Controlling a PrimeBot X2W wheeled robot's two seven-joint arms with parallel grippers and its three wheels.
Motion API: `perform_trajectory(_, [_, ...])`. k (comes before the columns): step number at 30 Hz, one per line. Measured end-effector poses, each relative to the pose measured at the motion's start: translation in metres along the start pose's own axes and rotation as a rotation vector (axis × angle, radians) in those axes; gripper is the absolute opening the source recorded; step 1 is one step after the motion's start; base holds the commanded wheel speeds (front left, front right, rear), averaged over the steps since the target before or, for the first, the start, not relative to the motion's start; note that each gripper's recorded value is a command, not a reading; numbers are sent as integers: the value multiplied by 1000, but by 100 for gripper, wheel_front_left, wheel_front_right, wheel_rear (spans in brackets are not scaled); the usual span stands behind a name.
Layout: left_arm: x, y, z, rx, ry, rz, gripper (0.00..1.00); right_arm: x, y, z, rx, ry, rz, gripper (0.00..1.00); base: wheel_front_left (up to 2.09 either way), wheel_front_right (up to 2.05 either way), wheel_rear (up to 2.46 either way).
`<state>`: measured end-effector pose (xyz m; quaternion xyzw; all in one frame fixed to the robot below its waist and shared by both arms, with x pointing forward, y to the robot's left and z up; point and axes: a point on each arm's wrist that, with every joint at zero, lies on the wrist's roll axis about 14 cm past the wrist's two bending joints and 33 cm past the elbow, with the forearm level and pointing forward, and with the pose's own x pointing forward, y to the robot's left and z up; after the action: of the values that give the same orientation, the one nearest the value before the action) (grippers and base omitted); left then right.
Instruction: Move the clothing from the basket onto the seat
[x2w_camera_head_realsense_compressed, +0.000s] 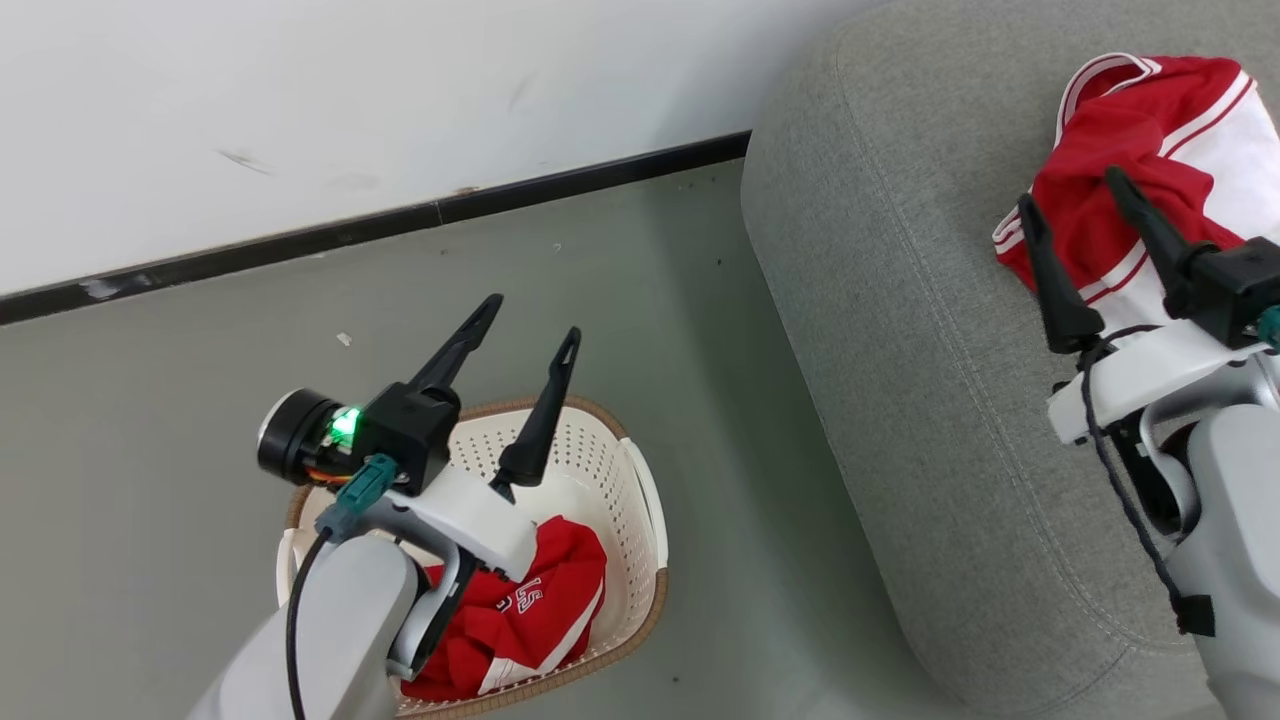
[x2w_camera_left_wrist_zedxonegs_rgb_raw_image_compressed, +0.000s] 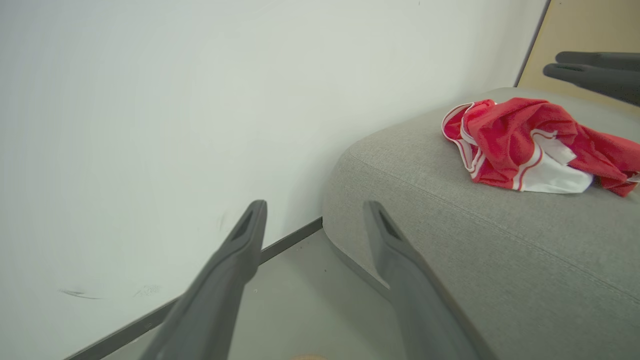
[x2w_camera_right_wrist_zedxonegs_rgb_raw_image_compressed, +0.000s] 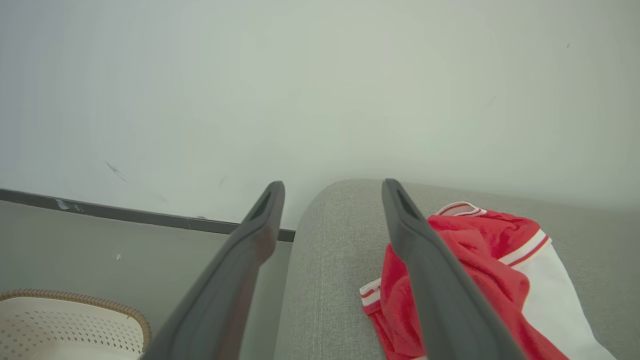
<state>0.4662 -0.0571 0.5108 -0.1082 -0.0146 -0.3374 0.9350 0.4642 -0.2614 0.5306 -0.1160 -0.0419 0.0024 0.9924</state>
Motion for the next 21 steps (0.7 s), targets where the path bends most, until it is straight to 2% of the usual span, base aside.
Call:
perform_trajectory(12, [-53,61,5,61,21,265,100,-17,62,27,66,-70,125,100,0,0,0])
perform_trajectory(21, [-100,91,11,62,25,444,100,-36,86,40,100,-99,160,100,0,0,0])
